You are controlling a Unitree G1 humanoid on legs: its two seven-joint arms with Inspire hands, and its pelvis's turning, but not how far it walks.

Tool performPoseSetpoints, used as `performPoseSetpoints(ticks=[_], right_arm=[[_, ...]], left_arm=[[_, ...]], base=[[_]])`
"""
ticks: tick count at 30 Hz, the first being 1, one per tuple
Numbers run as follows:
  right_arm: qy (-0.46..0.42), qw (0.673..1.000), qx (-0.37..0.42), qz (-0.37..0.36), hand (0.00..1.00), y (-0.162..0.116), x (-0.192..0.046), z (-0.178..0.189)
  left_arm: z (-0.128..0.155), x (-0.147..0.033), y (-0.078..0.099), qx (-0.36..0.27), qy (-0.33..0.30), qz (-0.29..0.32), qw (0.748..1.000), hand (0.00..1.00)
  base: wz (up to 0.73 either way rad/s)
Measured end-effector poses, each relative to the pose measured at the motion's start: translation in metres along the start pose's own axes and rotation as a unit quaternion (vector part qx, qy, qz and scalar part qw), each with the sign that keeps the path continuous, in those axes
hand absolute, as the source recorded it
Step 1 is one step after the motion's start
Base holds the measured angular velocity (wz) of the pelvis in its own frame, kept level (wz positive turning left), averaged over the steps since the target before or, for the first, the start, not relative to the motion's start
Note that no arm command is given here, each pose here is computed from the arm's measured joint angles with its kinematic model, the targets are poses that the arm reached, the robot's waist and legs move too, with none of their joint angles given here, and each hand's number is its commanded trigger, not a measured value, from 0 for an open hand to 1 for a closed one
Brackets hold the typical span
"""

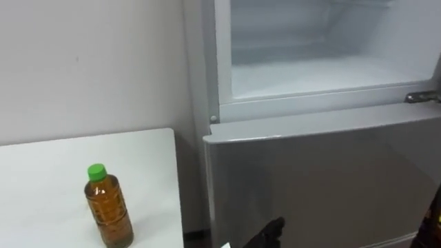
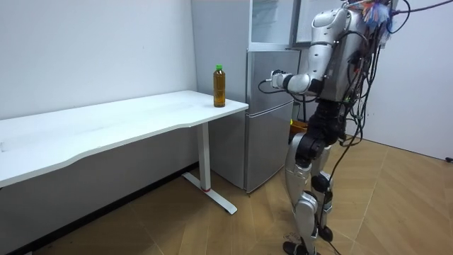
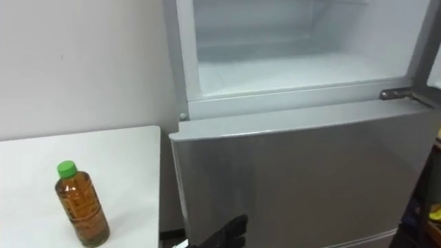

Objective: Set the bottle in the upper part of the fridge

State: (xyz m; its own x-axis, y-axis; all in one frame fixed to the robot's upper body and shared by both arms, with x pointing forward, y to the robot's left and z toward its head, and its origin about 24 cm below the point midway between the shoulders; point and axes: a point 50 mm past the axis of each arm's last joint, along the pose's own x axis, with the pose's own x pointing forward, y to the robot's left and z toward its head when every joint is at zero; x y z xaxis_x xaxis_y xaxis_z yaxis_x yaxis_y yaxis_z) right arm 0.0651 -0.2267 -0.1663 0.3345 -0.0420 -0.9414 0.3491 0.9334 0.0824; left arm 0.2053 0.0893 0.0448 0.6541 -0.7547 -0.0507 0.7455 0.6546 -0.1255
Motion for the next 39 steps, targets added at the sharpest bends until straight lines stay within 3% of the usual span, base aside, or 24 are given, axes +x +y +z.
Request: performPoseSetpoints(ticks=[5, 12, 21, 25, 31, 39], right_arm=[[0.000, 1.000, -0.005, -0.006, 0.00, -0.001, 0.000, -0.001], [0.001, 0.999, -0.031, -0.012, 0.00, -0.004, -0.002, -0.004], [0.001, 0.999, -0.045, -0.011, 0.00, -0.003, -0.003, -0.008], [-0.001, 0.999, -0.041, -0.010, 0.00, -0.002, -0.003, -0.009], [0.003, 0.999, -0.034, -0.020, 0.00, -0.006, -0.005, -0.016], [-0.003, 0.999, -0.016, -0.031, 0.00, -0.011, -0.008, -0.024]], left_arm=[[-0.006, -0.009, 0.004, 0.005, 0.015, 0.024, 1.000, 0.00], [-0.025, -0.034, 0.014, 0.076, 0.085, 0.097, 0.989, 0.00], [-0.098, -0.067, 0.015, 0.061, 0.238, 0.164, 0.955, 0.00], [-0.144, -0.100, 0.013, 0.028, 0.329, 0.211, 0.920, 0.00], [-0.186, -0.143, 0.001, -0.028, 0.408, 0.289, 0.866, 0.00], [-0.208, -0.178, -0.014, -0.111, 0.436, 0.395, 0.801, 0.00]], base=[[0.05], [0.09], [0.07], [0.06], [0.01], [-0.01]])
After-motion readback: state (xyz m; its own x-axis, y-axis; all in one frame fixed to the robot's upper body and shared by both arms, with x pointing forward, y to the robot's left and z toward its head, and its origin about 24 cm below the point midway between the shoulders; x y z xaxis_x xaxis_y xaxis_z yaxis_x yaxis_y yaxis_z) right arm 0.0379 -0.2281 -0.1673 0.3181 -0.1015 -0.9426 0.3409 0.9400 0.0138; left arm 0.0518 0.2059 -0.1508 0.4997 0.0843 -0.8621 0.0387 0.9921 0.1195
